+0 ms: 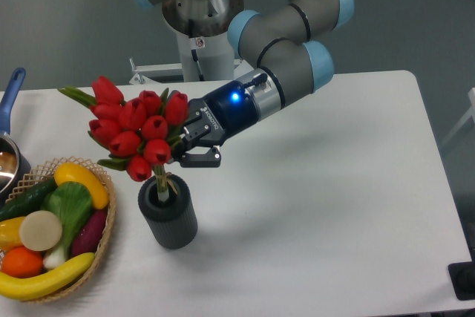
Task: Insert the flowers into the vase
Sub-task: 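Lower the tulip stems into the vase opening, then push the tulips deeper into the vase, adjusting the bunch upright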
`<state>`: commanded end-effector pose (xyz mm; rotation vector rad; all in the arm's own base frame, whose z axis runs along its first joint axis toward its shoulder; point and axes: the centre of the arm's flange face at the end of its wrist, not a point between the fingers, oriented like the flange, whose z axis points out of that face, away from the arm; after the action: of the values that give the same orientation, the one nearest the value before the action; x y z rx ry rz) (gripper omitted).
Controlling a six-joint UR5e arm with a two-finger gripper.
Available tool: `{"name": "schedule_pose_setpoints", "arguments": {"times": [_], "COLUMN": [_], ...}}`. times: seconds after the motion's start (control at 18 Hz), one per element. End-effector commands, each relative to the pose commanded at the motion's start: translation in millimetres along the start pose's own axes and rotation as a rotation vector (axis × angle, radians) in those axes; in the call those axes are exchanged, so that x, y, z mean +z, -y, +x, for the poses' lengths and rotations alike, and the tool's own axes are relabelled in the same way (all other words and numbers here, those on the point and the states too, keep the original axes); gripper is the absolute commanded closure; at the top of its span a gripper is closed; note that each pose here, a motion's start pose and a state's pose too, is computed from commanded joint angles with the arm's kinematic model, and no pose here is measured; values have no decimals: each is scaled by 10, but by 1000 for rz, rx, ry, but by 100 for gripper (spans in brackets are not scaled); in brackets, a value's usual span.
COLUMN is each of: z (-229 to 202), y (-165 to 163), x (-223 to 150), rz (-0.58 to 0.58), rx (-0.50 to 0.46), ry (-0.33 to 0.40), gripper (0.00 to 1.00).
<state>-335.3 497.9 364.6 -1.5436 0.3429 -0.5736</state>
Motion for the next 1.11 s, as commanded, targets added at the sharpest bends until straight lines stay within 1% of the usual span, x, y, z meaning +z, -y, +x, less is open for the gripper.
{"name": "schedule_pose_setpoints", "arguments": {"times": [0.22, 0.39, 0.5, 0.67, 0.94, 1.11], "z": [-42, -36, -9, 34, 66, 51], "y": [-189, -255, -342, -601, -748, -816], "x": [56, 64, 62, 48, 45, 43], "rz": [-32, -36, -36, -36, -37, -60], "rx": [-29, -38, -28, 4, -9, -14], "ry": [-1, -1, -2, -2, -2, 2], "gripper": [71, 71, 71, 71, 71, 71]}}
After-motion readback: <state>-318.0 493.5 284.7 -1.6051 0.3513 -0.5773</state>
